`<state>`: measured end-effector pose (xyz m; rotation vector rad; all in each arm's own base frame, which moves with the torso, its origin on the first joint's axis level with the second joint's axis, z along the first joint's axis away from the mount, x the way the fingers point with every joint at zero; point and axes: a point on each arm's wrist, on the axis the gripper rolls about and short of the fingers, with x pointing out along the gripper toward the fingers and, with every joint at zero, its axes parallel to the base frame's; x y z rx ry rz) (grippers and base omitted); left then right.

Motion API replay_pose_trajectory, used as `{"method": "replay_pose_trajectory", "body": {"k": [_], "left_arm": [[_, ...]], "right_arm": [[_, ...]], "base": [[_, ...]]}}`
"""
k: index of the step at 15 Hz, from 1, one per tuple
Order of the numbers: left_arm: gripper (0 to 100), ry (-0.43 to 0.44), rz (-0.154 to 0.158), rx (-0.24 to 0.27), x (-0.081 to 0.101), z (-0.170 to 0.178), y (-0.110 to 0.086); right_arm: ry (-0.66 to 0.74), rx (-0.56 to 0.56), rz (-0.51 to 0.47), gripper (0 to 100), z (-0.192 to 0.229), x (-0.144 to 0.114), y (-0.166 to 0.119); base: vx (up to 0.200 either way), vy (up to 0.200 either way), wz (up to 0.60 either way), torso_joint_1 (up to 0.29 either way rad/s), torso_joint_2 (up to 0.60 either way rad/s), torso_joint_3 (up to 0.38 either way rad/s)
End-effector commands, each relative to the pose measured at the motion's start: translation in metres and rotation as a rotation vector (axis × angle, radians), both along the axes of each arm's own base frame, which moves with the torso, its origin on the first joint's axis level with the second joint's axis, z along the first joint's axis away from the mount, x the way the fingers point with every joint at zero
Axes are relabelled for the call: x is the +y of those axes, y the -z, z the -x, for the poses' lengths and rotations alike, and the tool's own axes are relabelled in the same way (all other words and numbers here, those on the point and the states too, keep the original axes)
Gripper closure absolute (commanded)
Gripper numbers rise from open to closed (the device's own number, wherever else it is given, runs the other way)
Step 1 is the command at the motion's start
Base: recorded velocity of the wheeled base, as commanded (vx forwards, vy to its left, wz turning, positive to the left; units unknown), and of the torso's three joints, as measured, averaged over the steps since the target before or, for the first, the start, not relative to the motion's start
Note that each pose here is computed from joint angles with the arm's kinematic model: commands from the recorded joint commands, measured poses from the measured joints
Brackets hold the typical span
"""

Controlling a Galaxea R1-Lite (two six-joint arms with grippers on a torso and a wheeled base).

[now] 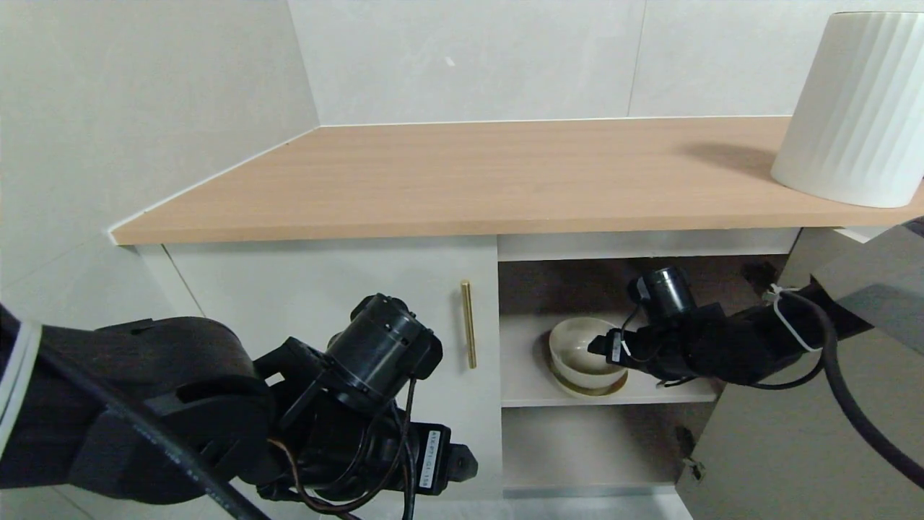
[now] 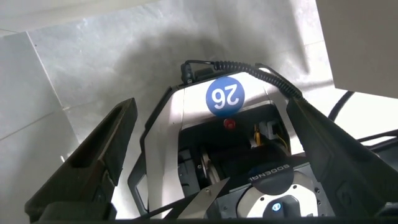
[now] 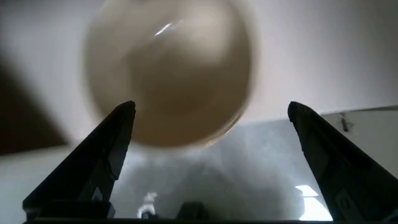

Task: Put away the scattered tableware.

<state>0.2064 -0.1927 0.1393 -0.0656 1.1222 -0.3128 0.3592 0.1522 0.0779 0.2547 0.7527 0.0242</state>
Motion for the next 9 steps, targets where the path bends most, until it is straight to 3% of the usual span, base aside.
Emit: {"method": "replay_pose_trajectory", "body": {"k": [1, 6, 9], "left_arm": [[0, -0.001, 0.008, -0.009, 0.001, 0.001, -0.003], [0, -0.006, 0.024, -0.035, 0.006, 0.005, -0.014], [0, -0.059, 0.051, -0.127, 0.035, 0.016, -0.047]], "right_arm": [[-0.046, -0.025, -0.003, 0, 0.015, 0.010, -0.015], [-0.136, -0.067, -0.026, 0, 0.046, 0.023, -0.043], [-0.323, -0.114, -0.022, 0, 0.087, 0.011, -0.075]], "base": [[0.000, 0.000, 0.00, 0.000, 0.00, 0.000], [0.000, 0.000, 0.00, 0.000, 0.00, 0.000], [0.000, 0.000, 0.00, 0.000, 0.00, 0.000]]}}
